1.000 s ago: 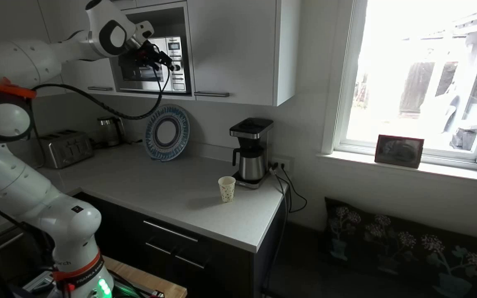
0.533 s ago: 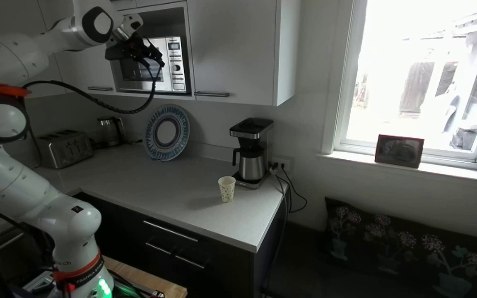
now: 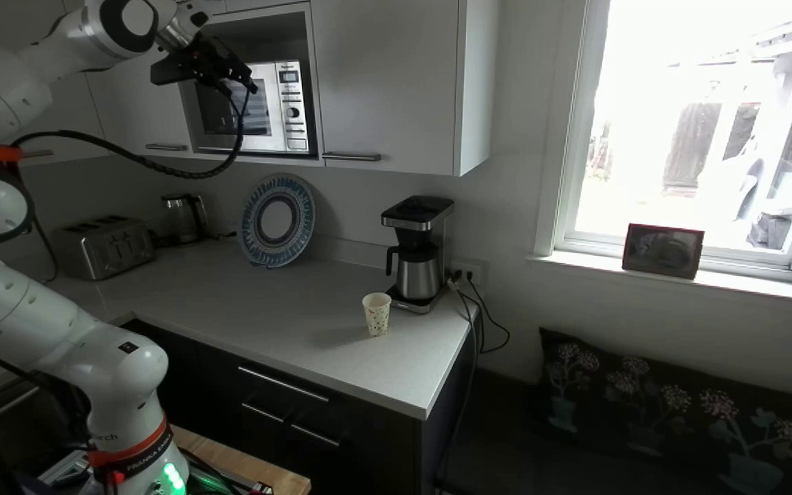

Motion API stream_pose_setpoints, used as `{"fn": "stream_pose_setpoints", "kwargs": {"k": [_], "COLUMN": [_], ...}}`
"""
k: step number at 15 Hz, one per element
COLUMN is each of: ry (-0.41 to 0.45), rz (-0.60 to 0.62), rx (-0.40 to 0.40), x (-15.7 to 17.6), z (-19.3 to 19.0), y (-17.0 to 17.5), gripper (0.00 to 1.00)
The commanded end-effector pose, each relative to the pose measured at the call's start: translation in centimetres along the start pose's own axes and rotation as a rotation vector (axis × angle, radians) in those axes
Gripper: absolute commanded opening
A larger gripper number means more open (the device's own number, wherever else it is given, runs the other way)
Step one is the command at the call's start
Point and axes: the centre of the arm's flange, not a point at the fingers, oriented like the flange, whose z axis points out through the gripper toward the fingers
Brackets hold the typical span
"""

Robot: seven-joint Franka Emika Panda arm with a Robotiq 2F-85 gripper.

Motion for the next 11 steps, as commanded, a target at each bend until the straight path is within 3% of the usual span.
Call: {"fn": "stream_pose_setpoints", "kwargs": {"k": [1,4,11], "ry": [0.028,0.051,0.055], "rz": [-0.018,-0.029,-0.018], "rx": [-0.05,-0.072,-0.047], "x": [-1.0,-1.3,-0.5], "z": [-2.7,-4.1,-3.3], "y": [0.3,0.1,0.2], "gripper": [1.0,1.0,1.0]}}
